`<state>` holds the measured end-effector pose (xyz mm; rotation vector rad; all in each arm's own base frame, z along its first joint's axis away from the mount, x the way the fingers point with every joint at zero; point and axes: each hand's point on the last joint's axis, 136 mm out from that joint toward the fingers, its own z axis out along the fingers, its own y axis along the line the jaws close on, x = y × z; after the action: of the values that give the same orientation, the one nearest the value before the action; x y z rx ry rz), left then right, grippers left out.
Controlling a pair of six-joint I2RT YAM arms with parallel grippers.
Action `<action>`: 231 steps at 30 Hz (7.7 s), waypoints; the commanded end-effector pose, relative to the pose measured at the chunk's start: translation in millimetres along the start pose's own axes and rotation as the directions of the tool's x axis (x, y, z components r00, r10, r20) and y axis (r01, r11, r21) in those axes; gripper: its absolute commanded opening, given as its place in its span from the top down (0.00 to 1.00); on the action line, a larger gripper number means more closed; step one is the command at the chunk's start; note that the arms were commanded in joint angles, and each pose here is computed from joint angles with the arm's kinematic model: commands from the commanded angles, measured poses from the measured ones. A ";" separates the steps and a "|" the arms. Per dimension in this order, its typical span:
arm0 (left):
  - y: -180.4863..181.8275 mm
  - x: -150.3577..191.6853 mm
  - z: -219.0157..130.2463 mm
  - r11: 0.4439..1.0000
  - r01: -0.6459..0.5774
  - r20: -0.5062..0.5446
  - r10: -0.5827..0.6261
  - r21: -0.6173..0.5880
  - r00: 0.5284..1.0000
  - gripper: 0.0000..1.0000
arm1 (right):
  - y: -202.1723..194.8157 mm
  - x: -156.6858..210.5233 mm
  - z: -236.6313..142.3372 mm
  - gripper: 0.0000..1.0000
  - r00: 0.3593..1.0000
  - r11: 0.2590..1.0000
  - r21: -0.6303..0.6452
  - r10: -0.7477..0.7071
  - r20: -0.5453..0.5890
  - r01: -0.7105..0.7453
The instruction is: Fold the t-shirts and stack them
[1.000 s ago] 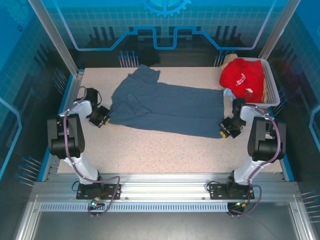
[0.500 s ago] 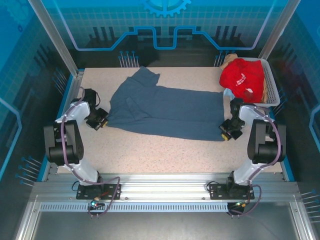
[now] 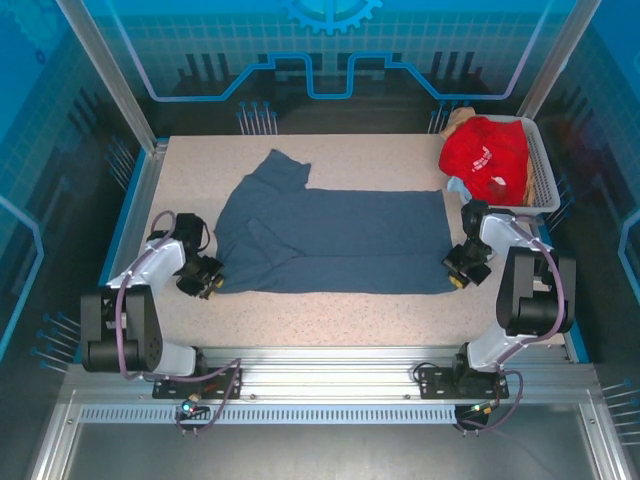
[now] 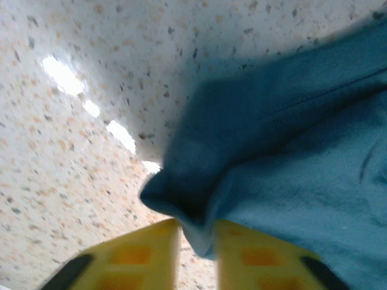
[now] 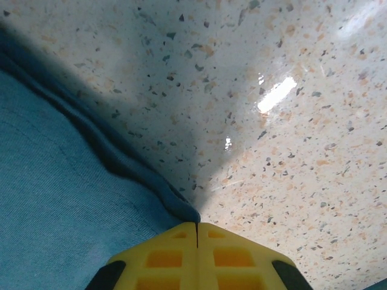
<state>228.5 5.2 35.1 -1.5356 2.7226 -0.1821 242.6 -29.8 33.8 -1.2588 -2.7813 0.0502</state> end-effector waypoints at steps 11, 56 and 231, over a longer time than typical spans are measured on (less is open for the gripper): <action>-26.9 -23.4 -47.5 0.991 -0.129 0.168 0.123 0.024 0.978 0.59 | 30.1 9.2 -65.8 0.65 0.962 0.968 -0.130 -0.186 0.202 0.215; -98.0 6.5 -49.9 0.962 -0.230 0.121 0.213 0.146 0.969 0.61 | 119.9 76.9 -86.9 0.60 0.865 0.813 -0.304 -0.436 0.248 0.496; -388.2 -193.5 28.9 0.868 -0.279 0.383 0.114 0.410 0.917 0.48 | 216.2 -97.4 -74.2 0.49 0.869 0.849 -0.245 -0.389 0.307 0.467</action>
<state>661.9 -25.0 37.5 -1.0177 2.3043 -0.4847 471.2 44.1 88.5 -0.6710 -3.3386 -0.2804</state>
